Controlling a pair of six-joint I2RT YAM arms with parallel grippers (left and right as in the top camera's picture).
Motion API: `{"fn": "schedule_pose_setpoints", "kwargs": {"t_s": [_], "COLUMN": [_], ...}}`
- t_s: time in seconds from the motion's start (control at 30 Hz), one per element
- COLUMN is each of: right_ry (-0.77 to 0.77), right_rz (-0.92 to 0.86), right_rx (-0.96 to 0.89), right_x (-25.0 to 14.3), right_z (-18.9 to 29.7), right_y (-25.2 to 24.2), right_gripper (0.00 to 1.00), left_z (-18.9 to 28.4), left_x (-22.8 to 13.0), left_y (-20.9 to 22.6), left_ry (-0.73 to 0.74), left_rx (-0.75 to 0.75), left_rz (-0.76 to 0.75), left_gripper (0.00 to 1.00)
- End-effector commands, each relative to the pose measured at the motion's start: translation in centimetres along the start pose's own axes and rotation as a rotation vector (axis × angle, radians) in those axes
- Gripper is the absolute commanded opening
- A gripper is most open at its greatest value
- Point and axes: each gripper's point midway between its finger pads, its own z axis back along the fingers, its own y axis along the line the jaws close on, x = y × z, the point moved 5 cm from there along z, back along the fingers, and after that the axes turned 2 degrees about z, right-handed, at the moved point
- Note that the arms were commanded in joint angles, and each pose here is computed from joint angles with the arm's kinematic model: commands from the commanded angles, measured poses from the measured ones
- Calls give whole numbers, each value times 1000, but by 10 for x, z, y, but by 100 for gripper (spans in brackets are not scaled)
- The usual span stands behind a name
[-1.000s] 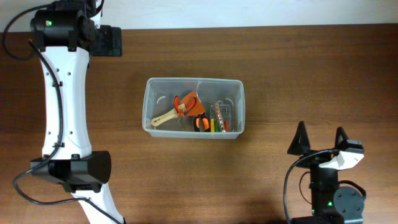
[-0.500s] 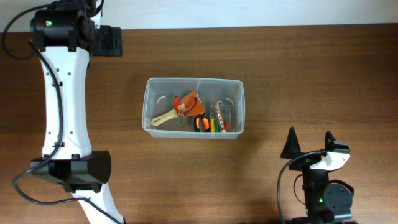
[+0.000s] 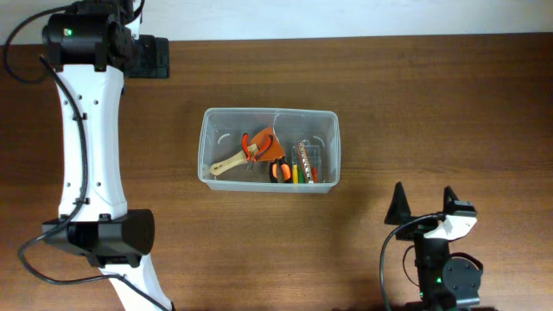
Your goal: Pack container
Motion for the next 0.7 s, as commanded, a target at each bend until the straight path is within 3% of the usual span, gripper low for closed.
{"fn": "schedule_pose_setpoints", "kwargs": {"t_s": [0.0, 0.33, 0.67], "right_ry": [8, 34, 34], "right_rz": [12, 81, 298], "right_rx": [43, 90, 144], "right_x": [-6, -22, -25], "right_z": [0, -2, -1], "right_y": [5, 9, 15], "right_gripper": [98, 99, 99], "left_z": [-1, -1, -1], "left_x": [0, 0, 0], "left_y": [2, 2, 2], "left_ry": [4, 4, 4], "left_rx": [-4, -4, -4], "left_rz": [17, 18, 18], "left_gripper": [99, 99, 99]}}
